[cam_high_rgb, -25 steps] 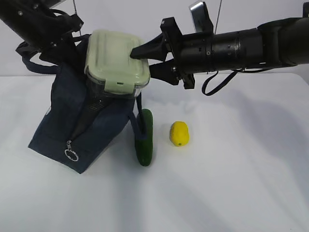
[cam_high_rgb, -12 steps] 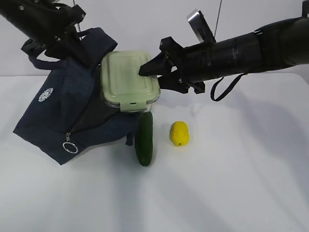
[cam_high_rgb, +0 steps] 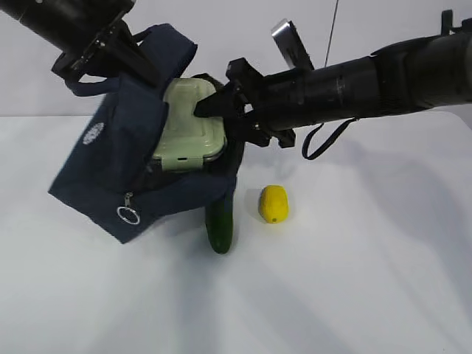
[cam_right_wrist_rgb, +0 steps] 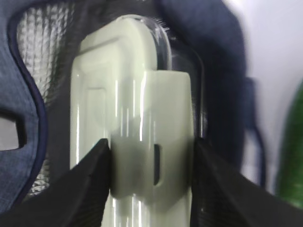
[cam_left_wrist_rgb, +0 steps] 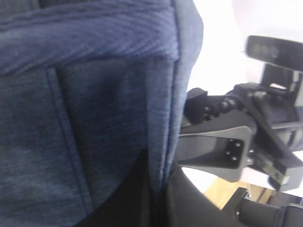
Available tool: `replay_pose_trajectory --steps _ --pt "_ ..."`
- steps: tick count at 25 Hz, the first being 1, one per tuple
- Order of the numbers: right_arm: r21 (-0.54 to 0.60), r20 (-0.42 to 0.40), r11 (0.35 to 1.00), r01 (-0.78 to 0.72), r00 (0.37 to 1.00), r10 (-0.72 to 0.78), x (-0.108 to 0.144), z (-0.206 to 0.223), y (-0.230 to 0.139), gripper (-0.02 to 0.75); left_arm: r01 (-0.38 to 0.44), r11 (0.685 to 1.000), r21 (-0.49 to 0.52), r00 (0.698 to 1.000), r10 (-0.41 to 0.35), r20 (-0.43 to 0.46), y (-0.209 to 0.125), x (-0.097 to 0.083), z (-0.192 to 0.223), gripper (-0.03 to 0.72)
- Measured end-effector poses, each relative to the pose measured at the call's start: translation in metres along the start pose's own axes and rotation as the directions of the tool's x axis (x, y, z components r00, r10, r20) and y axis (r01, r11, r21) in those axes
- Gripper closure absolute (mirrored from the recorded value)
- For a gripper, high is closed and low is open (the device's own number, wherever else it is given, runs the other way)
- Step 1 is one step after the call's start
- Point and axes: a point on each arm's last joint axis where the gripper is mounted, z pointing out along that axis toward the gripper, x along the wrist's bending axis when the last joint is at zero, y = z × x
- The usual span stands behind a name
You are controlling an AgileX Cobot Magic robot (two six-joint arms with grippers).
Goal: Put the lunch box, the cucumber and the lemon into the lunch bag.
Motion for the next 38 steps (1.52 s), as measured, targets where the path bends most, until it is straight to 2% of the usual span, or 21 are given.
replay_pose_trajectory --steps 9,13,16,24,30,34,38 --pt "-0.002 -0.042 1.000 0.013 0.999 -0.014 0.013 0.011 -0.006 0.370 -0.004 1.000 -0.017 0.999 0.005 0.039 0.000 -0.006 -0.003 0.692" --pt "-0.013 -0.061 0.997 0.080 0.995 -0.080 0.030 0.015 0.000 0.370 0.007 1.000 -0.027 0.997 -0.005 0.078 0.001 -0.009 -0.004 0.692" --pt "-0.011 -0.039 0.990 0.142 0.989 -0.143 0.037 0.019 0.001 0.370 0.011 0.999 -0.032 0.995 -0.008 0.097 0.002 -0.011 -0.004 0.692" --pt "0.054 -0.008 0.990 0.128 0.992 -0.128 0.013 0.038 -0.008 0.371 0.012 0.999 -0.033 0.995 -0.009 0.098 0.002 -0.011 -0.004 0.692" --pt "0.086 0.007 0.993 0.077 0.997 -0.078 -0.009 0.052 -0.014 0.370 -0.003 1.000 -0.023 0.999 0.005 0.054 0.001 -0.007 -0.004 0.692" --pt "0.088 -0.022 0.996 0.034 0.999 -0.033 -0.011 0.056 -0.015 0.371 -0.001 1.000 -0.021 0.999 0.002 0.051 0.001 -0.006 -0.003 0.692" --pt "0.078 -0.046 0.996 0.052 0.998 -0.048 -0.003 0.056 -0.010 0.371 0.014 1.000 -0.007 0.999 -0.014 0.049 0.003 0.000 0.003 0.692"
